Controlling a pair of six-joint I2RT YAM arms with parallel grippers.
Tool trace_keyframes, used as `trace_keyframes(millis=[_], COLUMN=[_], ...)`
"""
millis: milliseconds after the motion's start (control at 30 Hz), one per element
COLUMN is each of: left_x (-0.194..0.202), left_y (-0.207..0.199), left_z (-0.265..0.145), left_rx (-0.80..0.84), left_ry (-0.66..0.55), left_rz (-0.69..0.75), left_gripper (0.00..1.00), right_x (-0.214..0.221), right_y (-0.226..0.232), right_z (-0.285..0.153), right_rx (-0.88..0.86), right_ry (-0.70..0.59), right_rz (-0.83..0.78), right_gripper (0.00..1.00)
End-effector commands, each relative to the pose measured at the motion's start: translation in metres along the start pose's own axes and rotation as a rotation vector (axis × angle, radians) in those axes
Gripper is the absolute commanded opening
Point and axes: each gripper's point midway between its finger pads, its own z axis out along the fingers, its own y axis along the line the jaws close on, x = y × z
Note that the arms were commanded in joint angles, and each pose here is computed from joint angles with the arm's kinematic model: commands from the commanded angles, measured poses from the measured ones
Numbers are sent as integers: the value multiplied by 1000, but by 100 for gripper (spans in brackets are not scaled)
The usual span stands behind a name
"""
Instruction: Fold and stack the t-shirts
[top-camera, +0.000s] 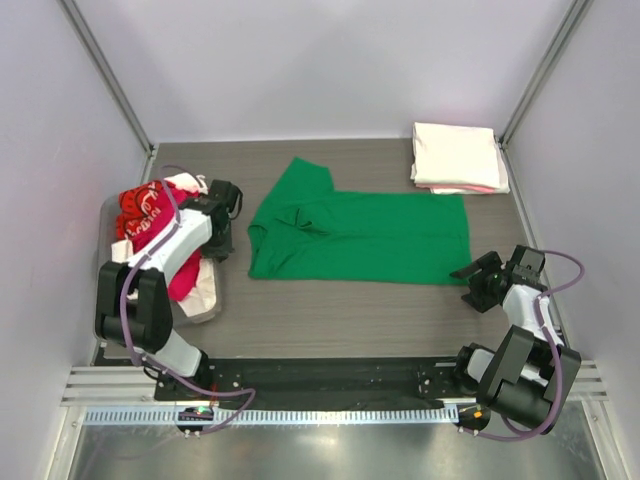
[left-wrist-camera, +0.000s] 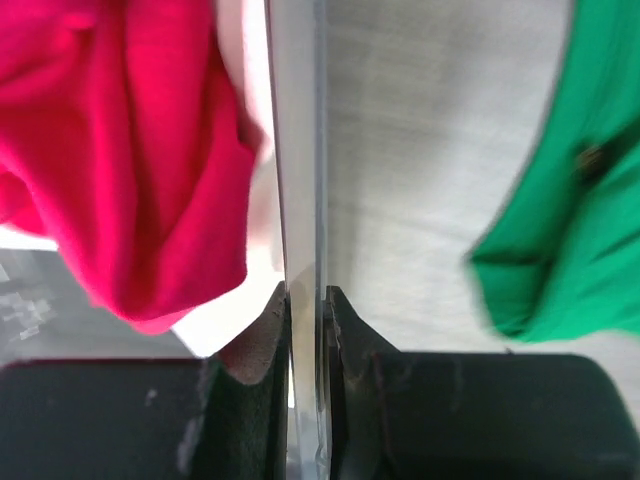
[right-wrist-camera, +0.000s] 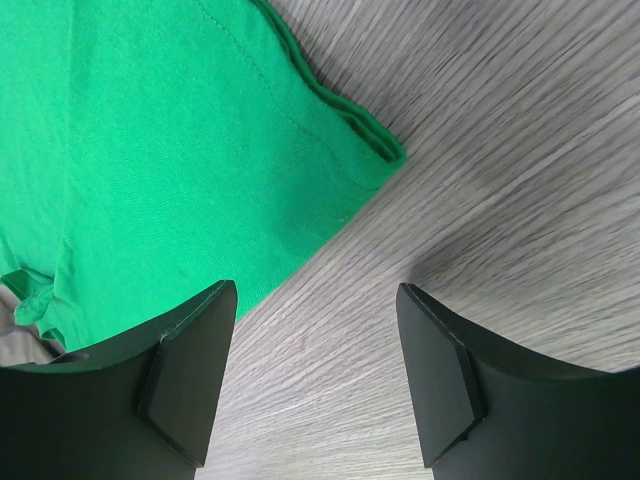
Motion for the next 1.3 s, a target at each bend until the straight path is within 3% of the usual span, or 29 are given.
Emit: trace_keyframes(millis=[0, 167, 233, 300, 433, 533, 633, 767, 900, 1100, 1267], left_x=[-16, -28, -29, -31, -36, -39, -35, -22, -12, 14, 30], left_y=[15, 64, 80, 88, 85, 59, 11, -29, -44, -107, -119], left_z=[-9, -22, -35, -49, -72, -99, -132, -150, -141, -113, -67], left_rx=[-121, -411, -500, -540, -462, -243, 34, 117, 134, 435, 451], left_ry=[-141, -206, -213, -229, -291, -361, -434, -452, -404, -321, -299], left_rz=[304, 330, 301, 231, 151, 97, 86, 124, 69, -75, -164], left_gripper=[4, 6, 25, 57, 75, 86, 86, 82, 79, 76, 77], right_x=[-6, -6, -5, -5, -2, -2, -6, -17, -20, -20, -23], right_y=[15, 18, 19, 18, 18, 18, 19, 14, 13, 1, -9], right_z=[-4, -5, -7, -8, -8, -9, -10, -16, -18, -14, -9], right_rx=[-54, -65, -68, -67, -70, -74, -71, -6, 16, 68, 120], right_ry=[-15, -2, -1, -4, 2, 1, -18, -62, -66, -79, -79], right_rz=[-5, -16, -22, -28, -23, -22, -27, -29, -21, 9, 14], right_gripper=[71, 71, 71, 71, 71, 70, 70, 70, 70, 70, 70])
